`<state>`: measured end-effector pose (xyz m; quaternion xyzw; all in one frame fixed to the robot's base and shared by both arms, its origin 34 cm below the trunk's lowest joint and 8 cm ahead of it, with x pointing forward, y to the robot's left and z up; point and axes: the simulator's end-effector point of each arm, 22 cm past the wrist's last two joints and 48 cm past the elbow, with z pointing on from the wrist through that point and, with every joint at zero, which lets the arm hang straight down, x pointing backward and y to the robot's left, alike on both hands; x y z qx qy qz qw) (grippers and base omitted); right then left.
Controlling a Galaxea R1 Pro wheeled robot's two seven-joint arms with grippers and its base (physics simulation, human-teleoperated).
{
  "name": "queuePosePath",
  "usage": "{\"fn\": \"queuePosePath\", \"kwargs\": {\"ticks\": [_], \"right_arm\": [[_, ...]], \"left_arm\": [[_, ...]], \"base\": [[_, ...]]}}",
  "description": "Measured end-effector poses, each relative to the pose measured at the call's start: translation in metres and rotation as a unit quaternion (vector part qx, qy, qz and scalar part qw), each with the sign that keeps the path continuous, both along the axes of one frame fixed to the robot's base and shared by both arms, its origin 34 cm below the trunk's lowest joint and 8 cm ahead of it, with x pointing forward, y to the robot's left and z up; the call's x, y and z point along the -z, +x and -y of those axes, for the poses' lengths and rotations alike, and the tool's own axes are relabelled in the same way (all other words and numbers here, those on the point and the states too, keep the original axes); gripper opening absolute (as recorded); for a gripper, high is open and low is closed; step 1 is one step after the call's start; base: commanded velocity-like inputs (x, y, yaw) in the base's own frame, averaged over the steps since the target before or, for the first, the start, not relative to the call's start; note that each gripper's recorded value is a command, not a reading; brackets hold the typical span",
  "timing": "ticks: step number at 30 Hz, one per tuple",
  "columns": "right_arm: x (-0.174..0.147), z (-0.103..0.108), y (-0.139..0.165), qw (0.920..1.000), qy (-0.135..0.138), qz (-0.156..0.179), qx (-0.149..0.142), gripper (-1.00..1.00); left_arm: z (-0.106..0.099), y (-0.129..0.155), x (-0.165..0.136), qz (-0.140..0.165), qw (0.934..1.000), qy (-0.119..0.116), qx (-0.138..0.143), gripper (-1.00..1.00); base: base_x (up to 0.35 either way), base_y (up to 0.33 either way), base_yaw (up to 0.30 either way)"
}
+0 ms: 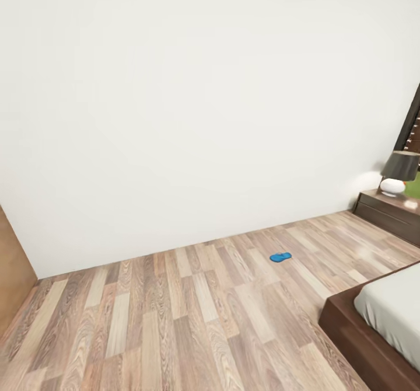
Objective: In the bedroom, move the book from the bed onto either nightstand, and place the two sandals side by side next to the bed.
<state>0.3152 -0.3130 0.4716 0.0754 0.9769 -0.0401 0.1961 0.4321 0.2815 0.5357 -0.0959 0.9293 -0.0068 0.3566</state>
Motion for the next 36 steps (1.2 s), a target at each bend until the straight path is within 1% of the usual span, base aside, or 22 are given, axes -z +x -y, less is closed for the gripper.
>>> {"fn": "queuePosePath", "kwargs": {"ticks": [6,11,36], "right_arm": [[-0.0001,0.0000,0.0000,1.0000,0.000,0.000,0.000,1.00],[-0.0002,0.0000,0.0000,1.0000,0.000,0.000,0.000,1.00],[-0.0002,0.0000,-0.0002,1.0000,0.000,0.000,0.000,1.00]], "left_arm": [[-0.0002,0.0000,-0.0002,0.000,1.0000,0.000,0.000,1.00],[-0.0012,0.0002,-0.0006,0.001,1.0000,0.000,0.000,1.00],[-0.0010,0.0003,-0.0007,0.001,1.0000,-0.001,0.000,1.00]], "base": [[0.080,0.000,0.293],[0.248,0.040,0.193],[0.303,0.116,0.007]]}}
